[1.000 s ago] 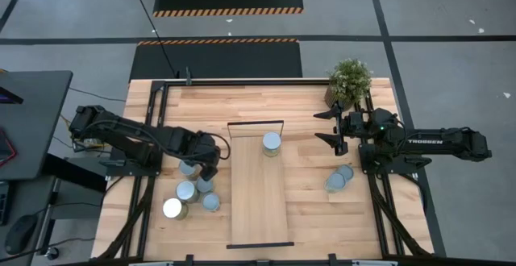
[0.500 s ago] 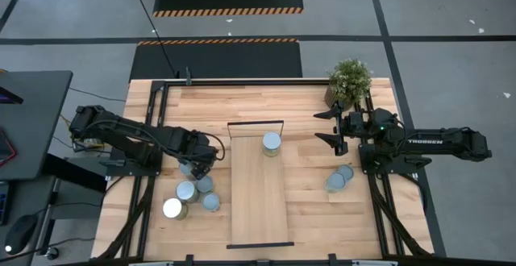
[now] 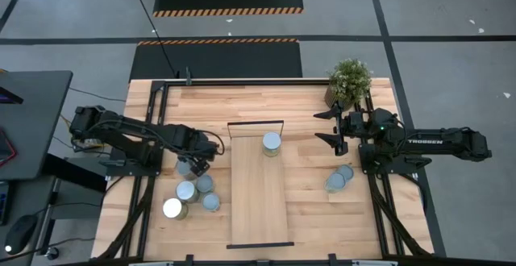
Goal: Pick and place cans onto a shelf
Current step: Put the large canned peaches on the shelf
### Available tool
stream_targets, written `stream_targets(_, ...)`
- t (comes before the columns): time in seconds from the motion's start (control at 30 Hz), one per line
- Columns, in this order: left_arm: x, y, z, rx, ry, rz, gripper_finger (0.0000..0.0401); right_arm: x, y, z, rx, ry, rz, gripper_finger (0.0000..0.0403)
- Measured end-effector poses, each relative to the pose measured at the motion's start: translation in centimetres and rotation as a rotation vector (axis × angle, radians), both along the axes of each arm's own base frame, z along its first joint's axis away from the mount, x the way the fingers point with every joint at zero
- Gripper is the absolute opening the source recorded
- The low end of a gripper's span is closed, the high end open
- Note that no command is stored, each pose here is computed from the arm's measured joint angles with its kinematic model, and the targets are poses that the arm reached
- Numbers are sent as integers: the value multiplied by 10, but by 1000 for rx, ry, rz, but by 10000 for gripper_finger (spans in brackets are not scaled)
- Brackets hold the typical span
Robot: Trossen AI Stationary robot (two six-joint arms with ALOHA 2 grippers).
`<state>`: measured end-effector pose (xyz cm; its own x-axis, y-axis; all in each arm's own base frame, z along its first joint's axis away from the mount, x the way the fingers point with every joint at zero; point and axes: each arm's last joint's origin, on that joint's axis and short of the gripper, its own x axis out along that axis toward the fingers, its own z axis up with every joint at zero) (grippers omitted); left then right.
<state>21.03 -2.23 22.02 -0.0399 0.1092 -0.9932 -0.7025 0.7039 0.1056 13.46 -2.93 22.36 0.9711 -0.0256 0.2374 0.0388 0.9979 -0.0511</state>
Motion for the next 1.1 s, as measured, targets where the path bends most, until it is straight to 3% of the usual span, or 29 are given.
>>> stream_targets(0.37, 0, -1, 0, -117, 16, 16, 389, 0, 0, 0, 70, -6, 17, 313)
stream_targets(0.9, -5, -4, 0, -207, 71, 24, 389, 1, -1, -3, 23, 29, -20, 313)
stream_targets(1.1, -14, -8, -16, -221, 123, 17, 389, 1, -1, -3, 27, 34, -26, 313)
